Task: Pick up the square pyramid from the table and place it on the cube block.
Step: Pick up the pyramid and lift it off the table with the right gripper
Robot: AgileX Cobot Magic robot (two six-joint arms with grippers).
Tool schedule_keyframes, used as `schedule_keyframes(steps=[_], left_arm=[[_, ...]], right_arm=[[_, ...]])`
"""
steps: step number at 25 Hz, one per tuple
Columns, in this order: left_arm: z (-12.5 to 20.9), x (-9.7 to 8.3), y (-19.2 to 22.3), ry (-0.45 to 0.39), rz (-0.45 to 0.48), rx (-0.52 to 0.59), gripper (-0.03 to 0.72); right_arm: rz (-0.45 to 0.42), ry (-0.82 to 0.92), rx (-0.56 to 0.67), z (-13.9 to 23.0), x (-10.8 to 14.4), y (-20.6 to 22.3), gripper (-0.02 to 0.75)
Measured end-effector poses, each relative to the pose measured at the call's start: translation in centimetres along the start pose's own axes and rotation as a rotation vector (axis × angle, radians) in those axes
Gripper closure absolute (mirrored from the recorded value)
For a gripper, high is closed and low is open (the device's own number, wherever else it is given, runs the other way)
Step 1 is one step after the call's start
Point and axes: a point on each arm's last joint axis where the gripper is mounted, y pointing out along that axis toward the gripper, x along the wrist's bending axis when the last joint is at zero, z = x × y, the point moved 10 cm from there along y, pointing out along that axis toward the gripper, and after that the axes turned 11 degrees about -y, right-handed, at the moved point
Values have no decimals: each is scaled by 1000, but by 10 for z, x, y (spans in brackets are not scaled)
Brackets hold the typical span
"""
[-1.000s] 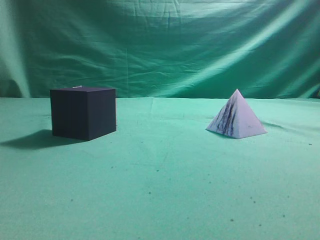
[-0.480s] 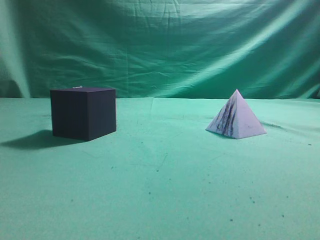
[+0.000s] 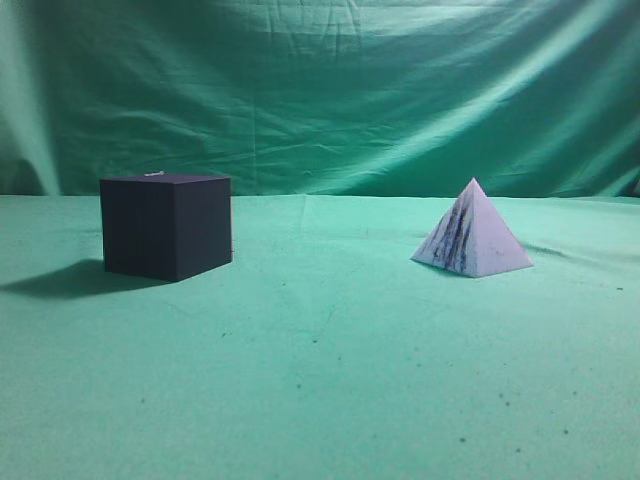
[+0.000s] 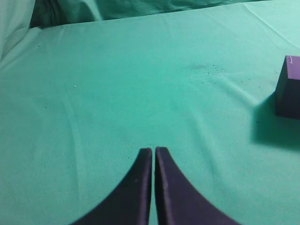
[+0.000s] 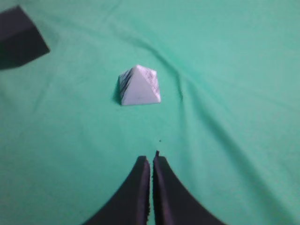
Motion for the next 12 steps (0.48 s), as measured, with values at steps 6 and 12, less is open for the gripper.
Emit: schedule_keyframes(steps=[6,12], left_arm=[[0,0,0,0,0,0,688],[0,0,0,0,0,0,688]], right_arm=[[-128,-143,179,-27,15,46,738],[-120,-91,291,-55,6,98,538]])
